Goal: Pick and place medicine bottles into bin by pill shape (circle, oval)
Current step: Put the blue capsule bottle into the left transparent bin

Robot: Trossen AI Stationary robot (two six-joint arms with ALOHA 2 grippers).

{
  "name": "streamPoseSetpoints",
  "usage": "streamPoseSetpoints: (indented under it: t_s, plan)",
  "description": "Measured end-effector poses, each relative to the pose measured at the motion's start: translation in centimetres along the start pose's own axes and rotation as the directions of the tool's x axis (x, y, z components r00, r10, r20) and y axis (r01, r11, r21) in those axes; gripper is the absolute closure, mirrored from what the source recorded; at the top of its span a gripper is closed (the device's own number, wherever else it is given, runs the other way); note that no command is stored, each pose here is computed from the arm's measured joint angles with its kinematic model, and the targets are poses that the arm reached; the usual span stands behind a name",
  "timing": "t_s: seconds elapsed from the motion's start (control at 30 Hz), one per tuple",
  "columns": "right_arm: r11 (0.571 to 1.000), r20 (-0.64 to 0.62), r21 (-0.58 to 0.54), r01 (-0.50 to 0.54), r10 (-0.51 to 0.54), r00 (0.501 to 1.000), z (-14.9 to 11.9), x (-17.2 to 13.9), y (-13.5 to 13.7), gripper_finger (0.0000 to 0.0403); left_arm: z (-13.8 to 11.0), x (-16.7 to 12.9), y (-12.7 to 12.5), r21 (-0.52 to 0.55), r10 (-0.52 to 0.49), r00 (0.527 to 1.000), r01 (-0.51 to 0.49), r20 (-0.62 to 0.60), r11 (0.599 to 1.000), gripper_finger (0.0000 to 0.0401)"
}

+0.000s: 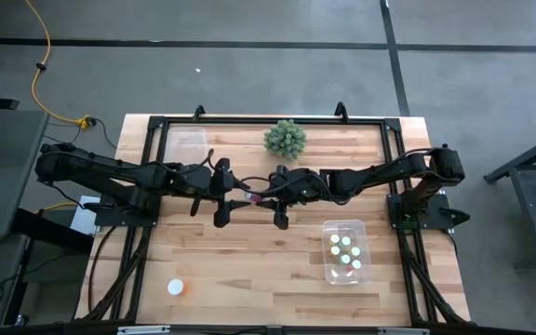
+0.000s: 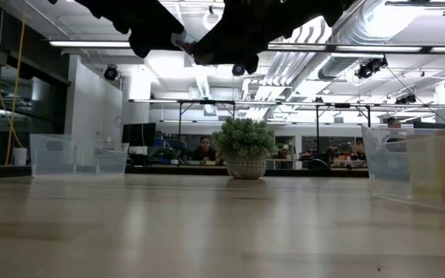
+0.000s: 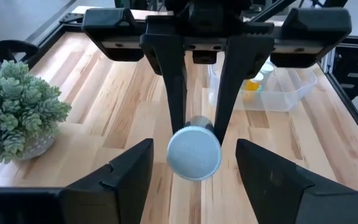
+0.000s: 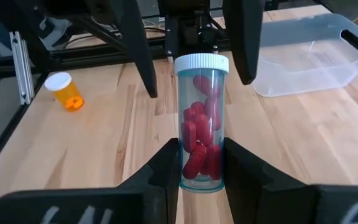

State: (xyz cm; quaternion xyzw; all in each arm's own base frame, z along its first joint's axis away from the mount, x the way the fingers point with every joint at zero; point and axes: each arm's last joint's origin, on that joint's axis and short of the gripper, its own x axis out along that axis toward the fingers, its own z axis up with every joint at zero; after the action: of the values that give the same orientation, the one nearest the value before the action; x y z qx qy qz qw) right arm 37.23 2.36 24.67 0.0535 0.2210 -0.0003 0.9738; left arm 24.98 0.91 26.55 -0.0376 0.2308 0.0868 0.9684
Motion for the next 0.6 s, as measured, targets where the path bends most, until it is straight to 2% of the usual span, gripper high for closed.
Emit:
streamPoseSetpoints:
  t_s: [0.6]
  plan:
    - [0.997, 0.0, -0.074, 0.001, -0.001, 1.0, 0.0, 0.0, 0.0, 0.0322, 0.14, 0.01, -0.04, -0.009, -0.01, 1.0, 0.01, 0.014, 1.0, 0.0219]
